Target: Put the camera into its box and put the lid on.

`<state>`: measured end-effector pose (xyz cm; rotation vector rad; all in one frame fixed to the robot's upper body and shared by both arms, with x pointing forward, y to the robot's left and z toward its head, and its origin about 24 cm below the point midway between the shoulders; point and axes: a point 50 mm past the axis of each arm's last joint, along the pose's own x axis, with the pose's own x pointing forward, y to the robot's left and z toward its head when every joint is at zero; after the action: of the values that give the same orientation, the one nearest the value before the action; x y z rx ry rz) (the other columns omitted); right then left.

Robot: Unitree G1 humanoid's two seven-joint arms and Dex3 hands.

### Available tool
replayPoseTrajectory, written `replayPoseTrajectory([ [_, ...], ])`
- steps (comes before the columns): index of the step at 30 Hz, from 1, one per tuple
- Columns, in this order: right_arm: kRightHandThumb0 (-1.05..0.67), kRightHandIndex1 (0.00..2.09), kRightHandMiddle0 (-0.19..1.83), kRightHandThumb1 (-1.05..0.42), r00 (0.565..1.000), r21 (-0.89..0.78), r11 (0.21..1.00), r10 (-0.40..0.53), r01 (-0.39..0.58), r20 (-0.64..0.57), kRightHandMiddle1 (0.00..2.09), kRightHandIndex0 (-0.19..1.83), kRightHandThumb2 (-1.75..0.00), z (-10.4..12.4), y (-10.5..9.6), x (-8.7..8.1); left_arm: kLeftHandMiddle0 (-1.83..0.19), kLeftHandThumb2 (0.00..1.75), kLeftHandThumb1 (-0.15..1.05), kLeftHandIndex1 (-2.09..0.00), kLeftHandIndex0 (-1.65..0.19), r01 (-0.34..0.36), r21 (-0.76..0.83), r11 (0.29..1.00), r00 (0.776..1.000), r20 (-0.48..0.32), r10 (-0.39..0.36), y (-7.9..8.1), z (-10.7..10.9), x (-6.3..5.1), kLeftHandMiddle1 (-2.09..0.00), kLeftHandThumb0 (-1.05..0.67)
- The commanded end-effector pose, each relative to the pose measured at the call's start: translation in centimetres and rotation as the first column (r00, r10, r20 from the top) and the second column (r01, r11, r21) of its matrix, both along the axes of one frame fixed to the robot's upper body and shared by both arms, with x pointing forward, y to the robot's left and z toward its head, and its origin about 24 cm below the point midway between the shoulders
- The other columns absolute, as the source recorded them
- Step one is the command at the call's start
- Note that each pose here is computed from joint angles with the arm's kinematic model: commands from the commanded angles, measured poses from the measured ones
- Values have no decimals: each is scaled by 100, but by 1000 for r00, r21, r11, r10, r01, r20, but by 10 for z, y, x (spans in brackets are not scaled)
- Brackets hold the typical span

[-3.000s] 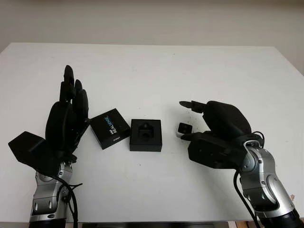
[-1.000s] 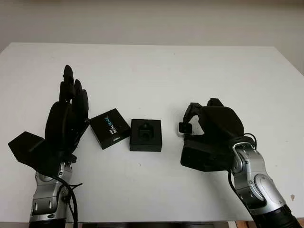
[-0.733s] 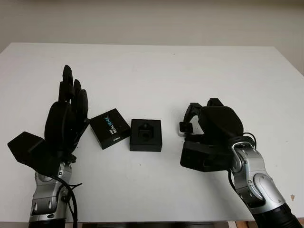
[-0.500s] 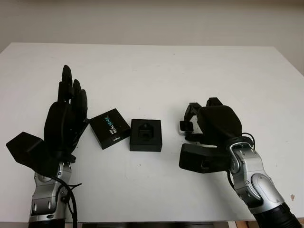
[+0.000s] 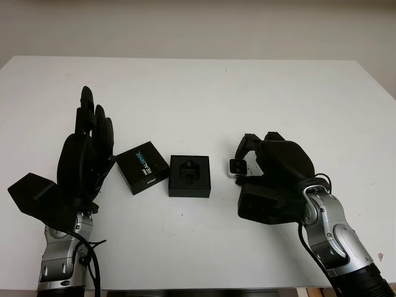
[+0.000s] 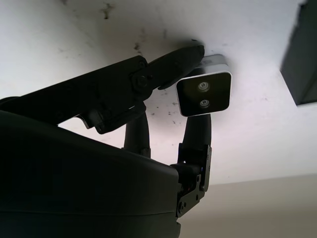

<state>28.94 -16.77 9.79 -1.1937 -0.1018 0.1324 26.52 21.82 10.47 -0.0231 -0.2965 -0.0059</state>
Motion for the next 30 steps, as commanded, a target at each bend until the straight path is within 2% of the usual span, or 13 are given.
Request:
replayPoseTrajectory([
  [1,-32,176,31,-99,1000,88,996,-28,27,8,161,-8,-5,3,-3,2,19,56,105,0,19,0,7,1000,1000,15,0,0,3,-2,0,-64],
  [2,-32,164,33,-99,999,130,991,-35,35,4,157,-9,-5,3,-4,2,19,56,105,0,19,1,7,1000,1000,14,-1,0,3,-2,0,-64],
  [8,-33,120,32,-100,997,288,956,-70,60,24,160,1,-5,3,-9,4,19,56,105,0,19,3,8,1000,1000,14,-3,0,3,-3,0,-64],
  [14,-33,110,29,-101,997,314,947,-72,64,16,165,5,-6,0,-10,5,19,56,105,0,19,9,2,1000,1000,13,-9,1,2,-3,0,-64],
  [21,-29,107,26,-102,995,453,886,-91,101,-44,177,2,-6,0,-13,9,19,55,105,0,19,10,1,1000,1000,11,-10,2,3,-3,0,-64],
  [25,-30,102,32,-102,997,508,858,-50,75,-63,177,4,-5,8,-14,12,19,55,105,0,19,14,5,1000,1000,14,-14,2,3,-3,0,-64],
  [30,-33,73,35,-101,993,569,822,41,27,-107,175,12,-5,17,-8,16,19,55,105,0,19,5,12,1000,1000,10,-5,1,3,-3,0,-65],
])
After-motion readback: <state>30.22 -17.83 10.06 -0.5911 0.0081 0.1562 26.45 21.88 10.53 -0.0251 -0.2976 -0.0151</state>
